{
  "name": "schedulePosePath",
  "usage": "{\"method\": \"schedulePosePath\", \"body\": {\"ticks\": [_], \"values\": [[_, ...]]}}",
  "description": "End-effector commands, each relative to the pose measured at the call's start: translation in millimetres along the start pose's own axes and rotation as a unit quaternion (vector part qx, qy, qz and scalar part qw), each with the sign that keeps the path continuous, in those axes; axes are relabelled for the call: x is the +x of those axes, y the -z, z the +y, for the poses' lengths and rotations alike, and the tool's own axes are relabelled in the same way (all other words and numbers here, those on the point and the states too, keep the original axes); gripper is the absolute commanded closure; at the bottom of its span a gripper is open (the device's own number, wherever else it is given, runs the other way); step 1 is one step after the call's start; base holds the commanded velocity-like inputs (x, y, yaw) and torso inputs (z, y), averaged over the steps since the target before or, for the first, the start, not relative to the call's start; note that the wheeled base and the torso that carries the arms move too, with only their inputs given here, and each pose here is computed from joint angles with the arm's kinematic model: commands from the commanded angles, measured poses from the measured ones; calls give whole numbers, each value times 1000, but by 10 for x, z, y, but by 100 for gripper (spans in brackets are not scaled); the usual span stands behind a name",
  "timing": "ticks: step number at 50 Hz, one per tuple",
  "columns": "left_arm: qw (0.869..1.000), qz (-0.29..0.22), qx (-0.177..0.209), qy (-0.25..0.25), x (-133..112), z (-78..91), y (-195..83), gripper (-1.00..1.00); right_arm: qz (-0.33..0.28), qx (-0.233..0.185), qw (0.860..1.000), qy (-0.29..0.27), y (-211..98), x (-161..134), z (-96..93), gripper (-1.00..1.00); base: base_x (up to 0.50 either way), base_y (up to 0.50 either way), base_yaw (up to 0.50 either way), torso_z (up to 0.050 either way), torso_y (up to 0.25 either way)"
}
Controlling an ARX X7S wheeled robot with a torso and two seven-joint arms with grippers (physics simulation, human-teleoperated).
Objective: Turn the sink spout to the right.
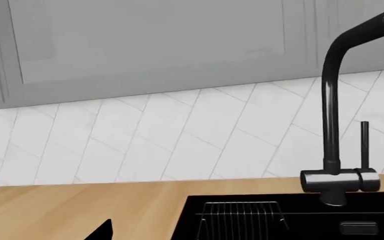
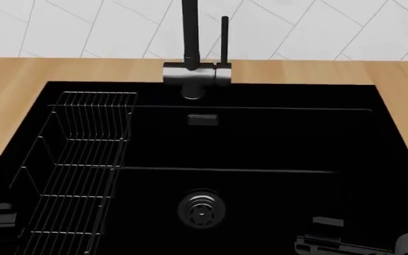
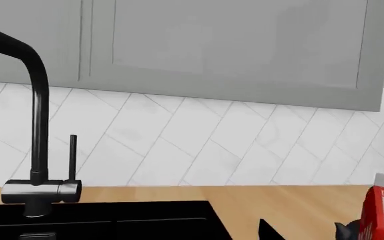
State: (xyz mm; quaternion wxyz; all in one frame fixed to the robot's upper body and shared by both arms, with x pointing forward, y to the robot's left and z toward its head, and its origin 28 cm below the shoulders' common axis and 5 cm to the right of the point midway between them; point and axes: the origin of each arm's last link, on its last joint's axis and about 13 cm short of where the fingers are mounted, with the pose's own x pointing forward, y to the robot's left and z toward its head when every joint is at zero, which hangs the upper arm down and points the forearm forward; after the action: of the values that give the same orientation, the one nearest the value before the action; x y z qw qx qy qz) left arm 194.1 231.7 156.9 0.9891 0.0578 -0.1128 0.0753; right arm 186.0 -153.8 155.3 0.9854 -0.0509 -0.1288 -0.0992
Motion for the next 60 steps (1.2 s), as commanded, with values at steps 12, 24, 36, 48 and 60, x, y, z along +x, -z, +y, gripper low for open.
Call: {"method": "schedulePosePath", "body": {"ticks": [12, 24, 36, 48, 60], "values": [[1000, -4, 10, -5, -6, -10, 30, -100, 3, -3, 1000, 6, 11, 9, -9, -100, 351, 0, 0, 0, 2], [1000, 2, 14, -22, 8, 4, 26, -100, 9, 0, 1000, 14, -22, 7, -4, -100, 88, 0, 0, 0, 2], [999, 15, 26, -21, 14, 5, 31, -100, 11, 1, 1000, 15, -28, 4, -1, -100, 0, 0, 0, 0, 0], [1000, 3, 2, -24, 6, 23, 20, -100, 20, 7, 1000, 19, -105, 8, 14, -100, 0, 0, 0, 0, 0], [1000, 1, 4, -17, 2, 14, 21, -100, -7, 12, 1000, -2, -525, 169, 96, -100, 0, 0, 0, 0, 0]]}}
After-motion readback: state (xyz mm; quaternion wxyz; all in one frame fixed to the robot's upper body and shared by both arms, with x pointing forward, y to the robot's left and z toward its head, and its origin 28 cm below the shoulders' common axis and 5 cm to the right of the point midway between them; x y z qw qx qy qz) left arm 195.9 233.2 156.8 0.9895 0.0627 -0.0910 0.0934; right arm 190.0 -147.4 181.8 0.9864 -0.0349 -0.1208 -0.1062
